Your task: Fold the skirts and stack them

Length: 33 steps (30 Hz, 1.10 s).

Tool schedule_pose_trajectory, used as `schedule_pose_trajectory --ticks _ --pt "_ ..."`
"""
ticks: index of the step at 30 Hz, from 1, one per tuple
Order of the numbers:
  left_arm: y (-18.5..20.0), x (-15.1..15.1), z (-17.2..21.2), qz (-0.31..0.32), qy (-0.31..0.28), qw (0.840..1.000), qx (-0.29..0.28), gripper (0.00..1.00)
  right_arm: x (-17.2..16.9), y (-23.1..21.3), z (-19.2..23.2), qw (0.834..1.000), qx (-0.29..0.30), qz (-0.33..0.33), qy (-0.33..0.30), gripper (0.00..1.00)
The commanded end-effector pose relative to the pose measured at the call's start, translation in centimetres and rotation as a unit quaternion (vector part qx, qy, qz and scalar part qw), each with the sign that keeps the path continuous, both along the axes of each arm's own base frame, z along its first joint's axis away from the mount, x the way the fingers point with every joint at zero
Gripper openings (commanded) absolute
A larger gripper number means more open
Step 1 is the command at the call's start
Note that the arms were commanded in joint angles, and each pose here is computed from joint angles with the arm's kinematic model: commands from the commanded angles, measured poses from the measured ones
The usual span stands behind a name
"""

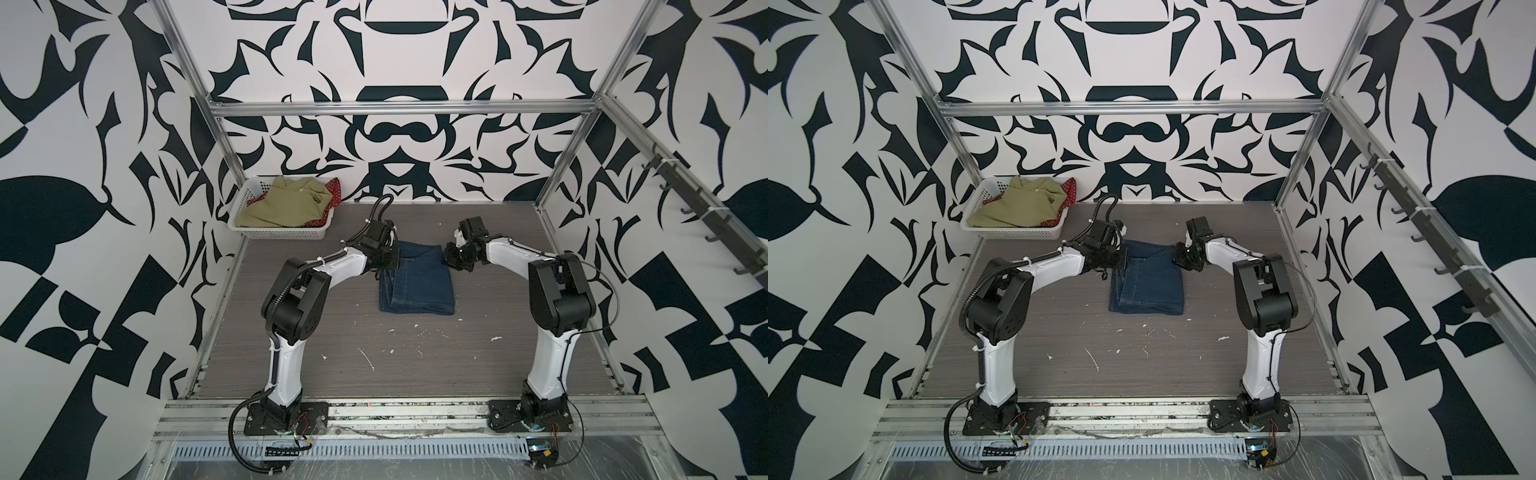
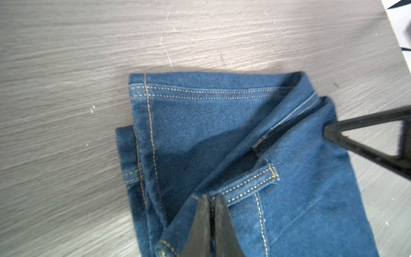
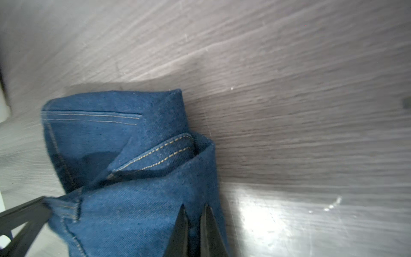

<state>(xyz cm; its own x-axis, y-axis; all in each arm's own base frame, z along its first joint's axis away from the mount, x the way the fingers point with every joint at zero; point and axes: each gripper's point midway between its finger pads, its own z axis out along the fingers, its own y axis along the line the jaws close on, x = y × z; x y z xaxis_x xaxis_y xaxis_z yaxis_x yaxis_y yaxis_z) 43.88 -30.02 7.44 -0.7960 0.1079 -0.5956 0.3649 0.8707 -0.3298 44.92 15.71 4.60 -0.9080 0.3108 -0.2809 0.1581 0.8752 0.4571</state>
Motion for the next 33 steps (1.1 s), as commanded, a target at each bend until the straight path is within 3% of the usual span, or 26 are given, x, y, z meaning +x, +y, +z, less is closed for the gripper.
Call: schedule_pose_trajectory --ticks 1,8,10,12,15,16,18,21,26,33 --pt "2.5 0.8 -0.7 0.033 0.000 0.999 0.023 0.00 0.2 -2.0 -0.9 0.999 -0.028 -0.028 0.014 0.07" --pt "2.7 1.1 -2.0 0.041 0.019 0.998 0.042 0.02 0.4 -1.7 -0.9 0.999 -0.023 -0.025 0.012 0.17" --pt "2.8 1.1 -1.2 0.045 0.015 0.998 0.039 0.24 0.5 -1.5 -0.1 1.000 -0.017 -0.022 0.005 0.23" --pt "2.9 1.1 -0.1 0.047 0.008 0.998 0.033 0.27 0.6 -1.2 1.4 1.000 -0.007 -0.013 -0.009 0.29" --pt "3.4 0.9 2.5 0.063 -0.011 0.998 0.026 0.37 0.5 -0.9 4.3 0.999 0.003 0.000 -0.041 0.42" --pt "3.6 0.8 3.5 0.067 -0.019 0.997 0.023 0.42 0.2 -0.9 5.2 0.999 0.004 0.007 -0.053 0.50" --pt "3.8 0.3 5.3 0.074 -0.036 0.996 0.014 0.41 -0.5 -1.2 6.1 0.997 0.009 0.015 -0.078 0.67" --pt "3.4 -1.2 6.6 0.069 -0.046 0.997 0.004 0.48 -2.1 -1.7 5.6 0.994 0.064 0.013 -0.082 0.75" --pt "1.0 -4.9 4.4 0.020 -0.024 0.999 -0.005 0.45 -4.9 -1.4 2.7 0.991 0.125 0.027 -0.047 0.76" --pt "0.5 -8.2 -2.2 0.013 0.050 0.999 -0.013 0.27 -6.4 -0.5 1.0 0.985 0.166 0.038 -0.031 0.75"
